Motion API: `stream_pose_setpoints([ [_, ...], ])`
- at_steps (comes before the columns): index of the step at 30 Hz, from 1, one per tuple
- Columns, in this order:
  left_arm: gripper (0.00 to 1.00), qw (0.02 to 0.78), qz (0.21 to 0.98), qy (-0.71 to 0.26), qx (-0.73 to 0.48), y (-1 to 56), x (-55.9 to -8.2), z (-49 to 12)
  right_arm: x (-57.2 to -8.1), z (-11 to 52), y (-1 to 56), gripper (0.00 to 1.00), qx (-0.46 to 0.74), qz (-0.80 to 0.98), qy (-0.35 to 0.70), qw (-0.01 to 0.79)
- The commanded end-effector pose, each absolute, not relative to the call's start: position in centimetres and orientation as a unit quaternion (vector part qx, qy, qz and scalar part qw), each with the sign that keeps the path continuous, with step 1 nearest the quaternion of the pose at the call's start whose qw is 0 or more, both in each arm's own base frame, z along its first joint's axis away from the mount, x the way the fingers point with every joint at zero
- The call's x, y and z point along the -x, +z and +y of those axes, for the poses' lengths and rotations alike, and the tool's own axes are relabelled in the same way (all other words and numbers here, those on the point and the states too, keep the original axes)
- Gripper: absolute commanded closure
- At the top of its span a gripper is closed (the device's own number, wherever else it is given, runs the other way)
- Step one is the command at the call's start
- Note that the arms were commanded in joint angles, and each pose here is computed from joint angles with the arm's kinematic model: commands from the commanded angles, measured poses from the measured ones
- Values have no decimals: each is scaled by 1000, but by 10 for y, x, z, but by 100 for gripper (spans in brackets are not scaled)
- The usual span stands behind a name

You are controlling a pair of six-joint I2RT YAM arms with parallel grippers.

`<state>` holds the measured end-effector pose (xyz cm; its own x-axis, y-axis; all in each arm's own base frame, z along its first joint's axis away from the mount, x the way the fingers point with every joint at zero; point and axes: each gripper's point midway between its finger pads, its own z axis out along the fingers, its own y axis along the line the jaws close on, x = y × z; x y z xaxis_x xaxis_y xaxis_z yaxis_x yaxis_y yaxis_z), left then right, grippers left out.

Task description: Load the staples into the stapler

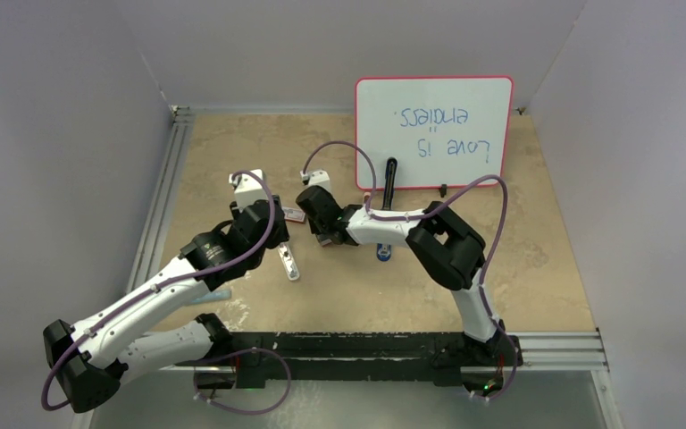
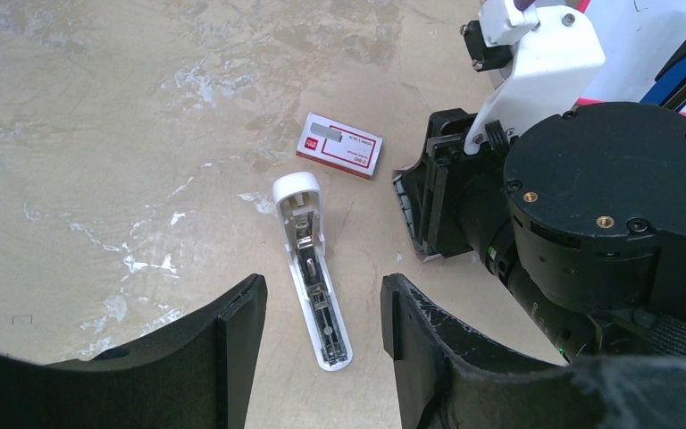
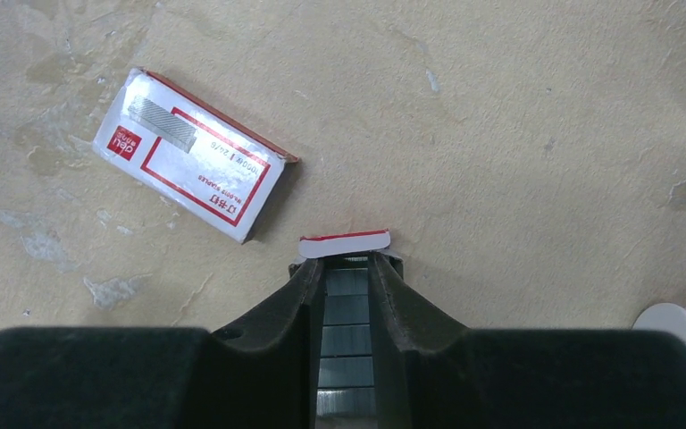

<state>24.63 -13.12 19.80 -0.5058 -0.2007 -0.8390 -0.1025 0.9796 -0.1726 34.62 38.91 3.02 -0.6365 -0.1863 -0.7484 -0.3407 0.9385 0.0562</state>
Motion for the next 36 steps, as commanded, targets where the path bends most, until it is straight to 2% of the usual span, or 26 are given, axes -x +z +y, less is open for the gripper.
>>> stream_pose_setpoints([
  [1, 50, 503, 857, -57, 100, 208, -250, -133, -348, 389, 35, 76, 136, 898, 94, 408],
  [11, 50, 502, 857, -58, 100, 208, -250, -133, -353, 395, 98, 77, 141, 876, 122, 444],
  [21, 50, 504, 856, -64, 100, 211, -249, -134, -319, 383, 91, 77, 196, 903, 123, 362],
  [27, 50, 507, 851, -81, 106, 217, -246, -133, -283, 351, 103, 76, 257, 904, 116, 321],
  [36, 50, 509, 847, -112, 103, 227, -243, -140, -223, 318, 50, 75, 332, 912, 81, 228],
])
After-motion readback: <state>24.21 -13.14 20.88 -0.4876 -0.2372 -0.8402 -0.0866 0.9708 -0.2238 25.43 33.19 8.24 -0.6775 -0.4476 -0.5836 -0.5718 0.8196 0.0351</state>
